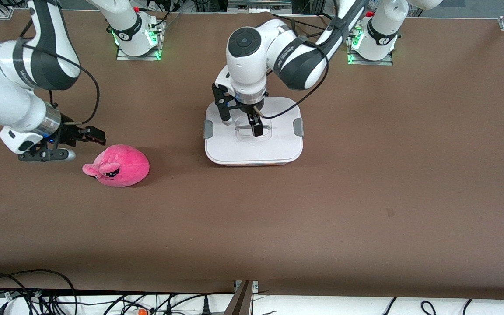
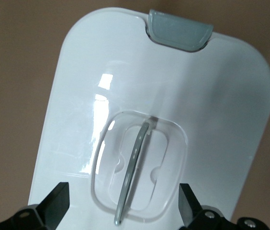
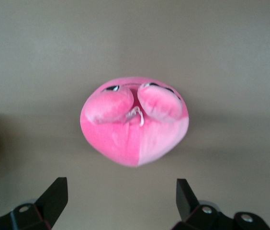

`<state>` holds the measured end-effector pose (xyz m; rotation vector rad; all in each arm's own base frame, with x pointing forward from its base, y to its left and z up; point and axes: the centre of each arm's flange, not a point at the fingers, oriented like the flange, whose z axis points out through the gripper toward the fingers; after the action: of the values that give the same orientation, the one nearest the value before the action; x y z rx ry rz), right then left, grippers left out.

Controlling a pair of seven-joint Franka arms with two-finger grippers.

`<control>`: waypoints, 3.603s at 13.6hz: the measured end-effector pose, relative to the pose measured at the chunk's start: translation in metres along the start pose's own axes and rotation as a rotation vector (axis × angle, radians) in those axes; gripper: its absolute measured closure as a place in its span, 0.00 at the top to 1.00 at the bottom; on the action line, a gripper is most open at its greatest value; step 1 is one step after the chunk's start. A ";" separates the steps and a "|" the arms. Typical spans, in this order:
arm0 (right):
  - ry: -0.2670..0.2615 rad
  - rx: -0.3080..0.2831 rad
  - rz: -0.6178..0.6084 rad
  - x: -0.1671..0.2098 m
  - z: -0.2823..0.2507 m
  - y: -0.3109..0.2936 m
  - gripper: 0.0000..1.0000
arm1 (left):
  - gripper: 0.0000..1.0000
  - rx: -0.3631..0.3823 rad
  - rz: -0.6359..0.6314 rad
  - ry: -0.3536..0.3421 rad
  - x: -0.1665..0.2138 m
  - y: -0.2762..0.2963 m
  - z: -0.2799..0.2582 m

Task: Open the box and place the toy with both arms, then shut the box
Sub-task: 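Reach the left gripper to the lid handle while the right gripper reaches the toy, then grasp the lid handle with the left gripper while the right gripper grasps the toy, then lift the lid away with the left gripper while the right gripper lifts the toy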

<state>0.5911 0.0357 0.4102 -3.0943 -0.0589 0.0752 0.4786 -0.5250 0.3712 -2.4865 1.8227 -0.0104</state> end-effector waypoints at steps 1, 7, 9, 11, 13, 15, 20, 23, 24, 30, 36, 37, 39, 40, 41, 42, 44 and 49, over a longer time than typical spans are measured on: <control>0.008 -0.002 0.002 0.004 0.012 0.000 1.00 | 1.00 0.014 0.022 -0.015 0.003 0.002 0.011; 0.079 -0.023 -0.027 0.004 0.075 0.006 1.00 | 1.00 0.021 0.050 -0.027 0.007 0.008 0.020; 0.090 -0.026 -0.030 0.006 0.081 0.007 1.00 | 0.91 0.021 0.055 -0.028 0.008 0.011 0.020; 0.099 -0.030 -0.032 0.008 0.088 0.007 1.00 | 0.69 0.019 0.066 -0.035 0.010 0.018 0.020; 0.104 -0.033 -0.033 0.008 0.098 0.007 1.00 | 0.44 0.015 0.071 -0.045 0.011 0.022 0.021; 0.108 -0.034 -0.036 0.005 0.108 0.006 0.99 | 0.24 0.017 0.069 -0.045 0.011 0.021 0.019; 0.107 -0.033 -0.040 0.004 0.113 0.004 0.48 | 0.07 0.014 0.076 -0.057 0.011 0.021 0.010; 0.110 -0.033 -0.044 0.004 0.111 0.003 0.21 | 0.07 0.006 0.070 -0.087 0.004 0.021 -0.004; 0.111 -0.032 -0.046 0.005 0.110 0.002 0.15 | 0.07 0.005 0.066 -0.093 0.001 0.019 -0.011; 0.035 -0.017 -0.093 0.018 0.063 -0.008 0.08 | 0.07 -0.008 -0.070 -0.139 -0.059 -0.050 -0.064; -0.060 0.001 -0.260 0.021 -0.019 -0.097 0.08 | 0.07 -0.066 -0.352 -0.158 -0.259 -0.230 -0.117; -0.072 -0.003 -0.304 0.016 -0.023 -0.124 0.08 | 0.07 -0.082 -0.387 -0.164 -0.292 -0.252 -0.112; -0.100 -0.052 -0.415 0.006 -0.027 -0.183 0.08 | 0.07 -0.108 -0.409 -0.166 -0.351 -0.285 -0.109; -0.129 -0.098 -0.478 -0.002 -0.027 -0.215 0.08 | 0.07 -0.113 -0.401 -0.161 -0.374 -0.296 -0.109; -0.162 -0.138 -0.535 -0.011 -0.028 -0.246 0.08 | 0.07 -0.119 -0.388 -0.157 -0.395 -0.304 -0.111; -0.193 -0.165 -0.583 -0.021 -0.032 -0.276 0.08 | 0.07 -0.126 -0.373 -0.154 -0.415 -0.311 -0.112; -0.220 -0.195 -0.667 -0.041 -0.042 -0.332 0.08 | 0.07 -0.142 -0.336 -0.148 -0.457 -0.324 -0.112; -0.182 -0.201 -0.946 -0.089 -0.048 -0.438 0.08 | 0.07 -0.174 -0.278 -0.132 -0.533 -0.342 -0.106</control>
<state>0.4883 0.4677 0.4832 -2.8635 -1.5593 0.3172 0.6390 0.0805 0.5104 -2.7631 1.4741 0.3040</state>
